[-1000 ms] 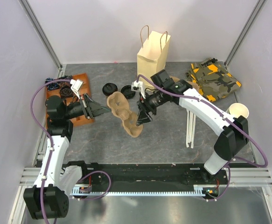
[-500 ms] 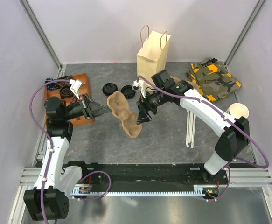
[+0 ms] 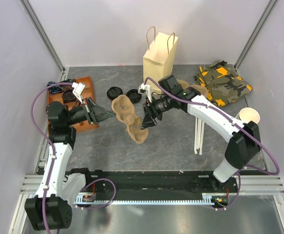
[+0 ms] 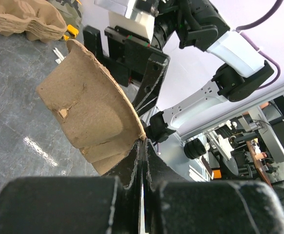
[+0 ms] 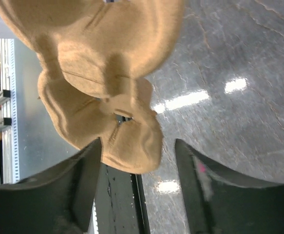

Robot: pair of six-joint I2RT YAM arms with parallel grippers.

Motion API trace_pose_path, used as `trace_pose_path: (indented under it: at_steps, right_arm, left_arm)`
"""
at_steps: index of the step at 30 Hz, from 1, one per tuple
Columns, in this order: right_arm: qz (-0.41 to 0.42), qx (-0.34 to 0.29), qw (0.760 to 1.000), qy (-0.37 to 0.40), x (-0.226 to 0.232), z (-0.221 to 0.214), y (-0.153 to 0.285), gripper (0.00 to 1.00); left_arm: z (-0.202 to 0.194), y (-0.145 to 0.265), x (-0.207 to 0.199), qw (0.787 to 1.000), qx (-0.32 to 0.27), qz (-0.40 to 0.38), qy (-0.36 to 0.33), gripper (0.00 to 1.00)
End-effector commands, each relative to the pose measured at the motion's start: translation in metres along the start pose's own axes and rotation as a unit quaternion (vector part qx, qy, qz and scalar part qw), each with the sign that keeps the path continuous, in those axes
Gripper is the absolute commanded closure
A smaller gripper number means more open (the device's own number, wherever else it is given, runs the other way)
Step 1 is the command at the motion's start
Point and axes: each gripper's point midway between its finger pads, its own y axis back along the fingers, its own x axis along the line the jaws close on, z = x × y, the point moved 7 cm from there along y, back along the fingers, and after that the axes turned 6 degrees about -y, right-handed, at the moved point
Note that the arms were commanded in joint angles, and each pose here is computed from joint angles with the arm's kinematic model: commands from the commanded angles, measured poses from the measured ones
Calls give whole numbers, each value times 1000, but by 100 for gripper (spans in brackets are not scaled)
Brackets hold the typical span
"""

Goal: Pack the takeout coffee

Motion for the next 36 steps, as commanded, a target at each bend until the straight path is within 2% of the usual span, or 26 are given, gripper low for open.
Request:
trace_pose_path:
  at_steps: [1,2,4,5,7,8,9,10,11,12,13,14,15,16,18,22,23,25,29,36]
  right_arm:
    - [34,-26,999,13,13,11,-9,39]
    - [32,-23,999,8,11,10,-11,52]
    - [25,-22,999,6,8,9,-12,68]
    - [20,-24,999,8,7,10,-11,86]
    - [1,-25,1000,12,6,10,-8,100]
    - [-4,-29,999,20,9,11,-4,100]
    - [-11,-31,999,22,10,11,-1,100]
    - [-27,-35,999,29,10,12,2,100]
    - [-32,-42,998,40,15,13,8,100]
    - [-38,-39,998,42,17,11,10,100]
    - [-50,-38,997,44,16,10,13,100]
    - [-54,-34,997,53,17,9,16,100]
    - [-58,-17,997,43,17,2,16,100]
    - [-68,-11,997,40,15,0,17,100]
    - [-81,7,996,37,10,-12,17,100]
    - [-115,26,992,34,-2,-25,14,100]
    - [-120,30,992,32,-4,-25,14,100]
    - [-121,34,991,35,-4,-24,12,100]
    - [-140,36,988,54,-2,-19,12,100]
    - [-147,57,984,87,8,-29,7,100]
  left_arm:
    - [3,0,-5,1000,-1,-10,-11,98]
    - [4,0,-5,1000,-1,-11,-11,98]
    - [3,0,-5,1000,-1,-11,-10,98]
    - [3,0,-6,1000,-1,-11,-10,98]
    - [1,0,-4,1000,2,-7,1,98]
    - [0,0,-3,1000,6,-4,4,98]
    - [6,0,-4,999,9,-2,-44,91]
    - [-2,2,1,999,29,25,16,72]
    - [-1,4,3,998,34,45,7,64]
    - [12,4,3,995,45,60,-60,50]
    - [6,8,6,993,63,97,-33,45]
    - [9,11,8,990,72,115,-49,42]
    - [24,12,3,981,76,125,-125,39]
    - [25,16,5,976,86,151,-134,36]
    - [37,18,0,959,89,157,-217,30]
    - [42,15,-2,935,119,161,-292,30]
    - [36,5,-4,931,144,138,-304,30]
    - [34,-4,-2,918,169,153,-325,32]
    - [16,-29,0,915,214,130,-316,37]
    - [21,-38,8,913,211,152,-314,40]
